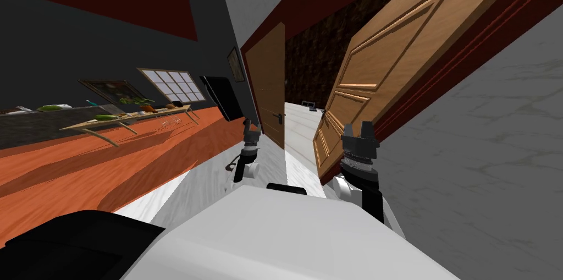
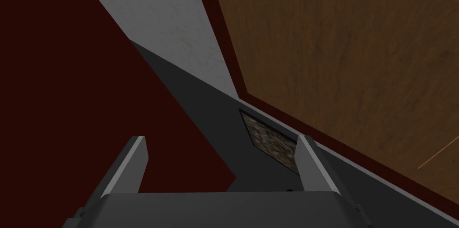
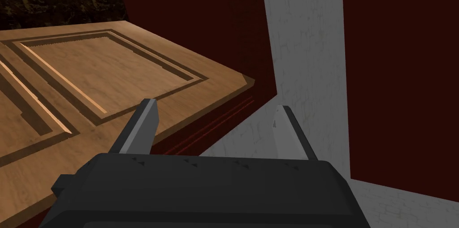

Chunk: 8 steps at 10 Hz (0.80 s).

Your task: Push the door open

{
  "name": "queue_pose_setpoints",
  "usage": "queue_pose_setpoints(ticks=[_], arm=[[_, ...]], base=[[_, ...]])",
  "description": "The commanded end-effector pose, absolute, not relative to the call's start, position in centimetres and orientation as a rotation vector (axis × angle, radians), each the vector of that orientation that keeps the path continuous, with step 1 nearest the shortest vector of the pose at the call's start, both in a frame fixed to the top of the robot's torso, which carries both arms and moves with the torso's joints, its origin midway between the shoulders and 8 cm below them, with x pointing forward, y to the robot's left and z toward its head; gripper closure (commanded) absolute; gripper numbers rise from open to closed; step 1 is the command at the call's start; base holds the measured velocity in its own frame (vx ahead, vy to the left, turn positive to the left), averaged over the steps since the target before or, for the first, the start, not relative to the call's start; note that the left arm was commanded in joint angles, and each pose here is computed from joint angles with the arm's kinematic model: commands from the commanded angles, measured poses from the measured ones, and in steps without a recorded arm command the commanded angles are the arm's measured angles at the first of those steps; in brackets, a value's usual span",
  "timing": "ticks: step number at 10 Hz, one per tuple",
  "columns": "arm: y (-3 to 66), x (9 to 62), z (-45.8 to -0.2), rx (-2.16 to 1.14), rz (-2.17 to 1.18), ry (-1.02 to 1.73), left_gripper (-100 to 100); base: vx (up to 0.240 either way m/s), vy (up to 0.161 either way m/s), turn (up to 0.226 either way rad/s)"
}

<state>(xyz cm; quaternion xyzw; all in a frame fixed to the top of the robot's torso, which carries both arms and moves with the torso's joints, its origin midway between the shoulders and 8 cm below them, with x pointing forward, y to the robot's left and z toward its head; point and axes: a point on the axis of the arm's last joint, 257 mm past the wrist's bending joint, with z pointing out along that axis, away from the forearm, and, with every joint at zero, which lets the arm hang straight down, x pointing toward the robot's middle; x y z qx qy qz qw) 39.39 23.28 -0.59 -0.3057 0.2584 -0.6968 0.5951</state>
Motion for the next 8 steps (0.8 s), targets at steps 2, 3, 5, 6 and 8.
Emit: queue_pose_setpoints(ticks=[2, 3, 5, 6, 8], arm=[[22.0, 41.2, -2.5, -0.736, -1.636, 0.651, -100], [21.5, 41.9, -3.3, -0.745, -1.642, 0.671, -100], [20.3, 43.3, -4.4, -0.757, -1.657, 0.708, -100], [19.7, 44.1, -5.3, -0.768, -1.663, 0.732, -100], [19.1, 44.9, -6.5, -0.783, -1.665, 0.76, -100]], base=[[0.103, 0.084, -0.029], [0.092, 0.093, -0.025], [0.088, 0.094, -0.029], [0.101, 0.11, -0.032], [0.073, 0.088, -0.022]])
